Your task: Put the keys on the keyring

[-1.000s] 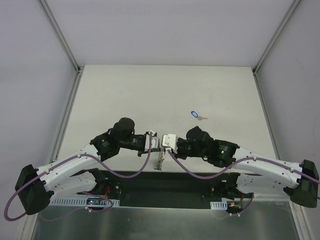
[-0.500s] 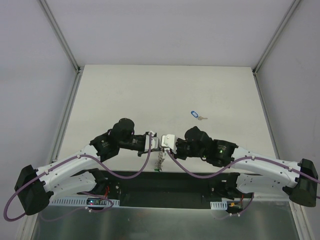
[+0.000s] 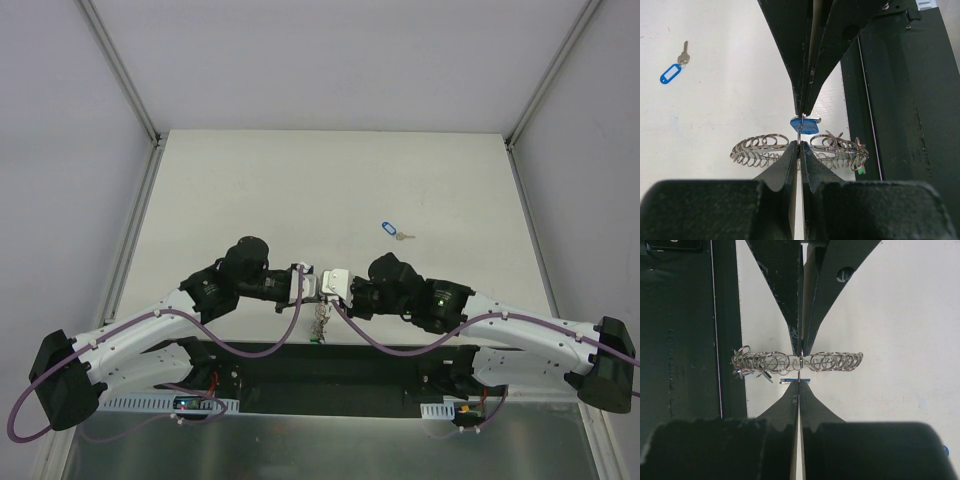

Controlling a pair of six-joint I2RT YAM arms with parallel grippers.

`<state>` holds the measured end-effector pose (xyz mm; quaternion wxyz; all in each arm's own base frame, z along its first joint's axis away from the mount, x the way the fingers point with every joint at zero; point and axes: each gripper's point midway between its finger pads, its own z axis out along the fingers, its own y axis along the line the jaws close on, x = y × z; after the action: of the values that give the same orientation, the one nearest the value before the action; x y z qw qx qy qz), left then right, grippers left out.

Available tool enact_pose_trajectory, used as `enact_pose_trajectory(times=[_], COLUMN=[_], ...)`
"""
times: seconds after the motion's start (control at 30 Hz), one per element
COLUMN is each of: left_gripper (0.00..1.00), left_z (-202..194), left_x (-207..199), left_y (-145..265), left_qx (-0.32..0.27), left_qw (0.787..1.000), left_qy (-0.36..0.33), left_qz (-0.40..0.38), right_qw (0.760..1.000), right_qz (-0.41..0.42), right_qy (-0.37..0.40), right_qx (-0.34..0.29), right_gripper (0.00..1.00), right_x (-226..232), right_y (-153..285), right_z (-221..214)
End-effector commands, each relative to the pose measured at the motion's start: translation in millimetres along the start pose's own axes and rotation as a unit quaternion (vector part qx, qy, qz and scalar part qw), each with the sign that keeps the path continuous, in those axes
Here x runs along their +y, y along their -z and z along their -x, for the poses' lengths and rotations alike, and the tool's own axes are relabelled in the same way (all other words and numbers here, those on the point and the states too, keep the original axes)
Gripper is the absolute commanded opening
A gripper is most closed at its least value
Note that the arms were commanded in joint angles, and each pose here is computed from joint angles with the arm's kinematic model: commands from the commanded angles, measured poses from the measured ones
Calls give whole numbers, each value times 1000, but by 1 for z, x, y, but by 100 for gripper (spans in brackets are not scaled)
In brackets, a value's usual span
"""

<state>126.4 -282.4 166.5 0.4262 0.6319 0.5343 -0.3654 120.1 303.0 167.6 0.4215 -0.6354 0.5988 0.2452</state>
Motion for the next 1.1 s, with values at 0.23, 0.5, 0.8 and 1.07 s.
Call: enact_pose_trajectory(times=[0.23,0.5,0.8,1.07], left_gripper=[0,0,0,0], left_z=[22,21,20,21], left_x=[1,1,3,4], left_y=[-1,-1,0,0], left_qx=[-37,-37,-32,-33], left_qw=[998,999,999,999], left_qy=[-41,-40,-41,-42], left_qz=[-1,-1,8,10], right_qw=[999,999,999,999], right_qz=[-10,-14,-25,-27], right_qy=[2,1,1,-1], right_qx=[-38,-38,-32,-26], right_gripper=[1,1,1,1], right_x=[-8,-9,-12,-13], right_y=[1,1,8,6], right_z=[28,27,26,24])
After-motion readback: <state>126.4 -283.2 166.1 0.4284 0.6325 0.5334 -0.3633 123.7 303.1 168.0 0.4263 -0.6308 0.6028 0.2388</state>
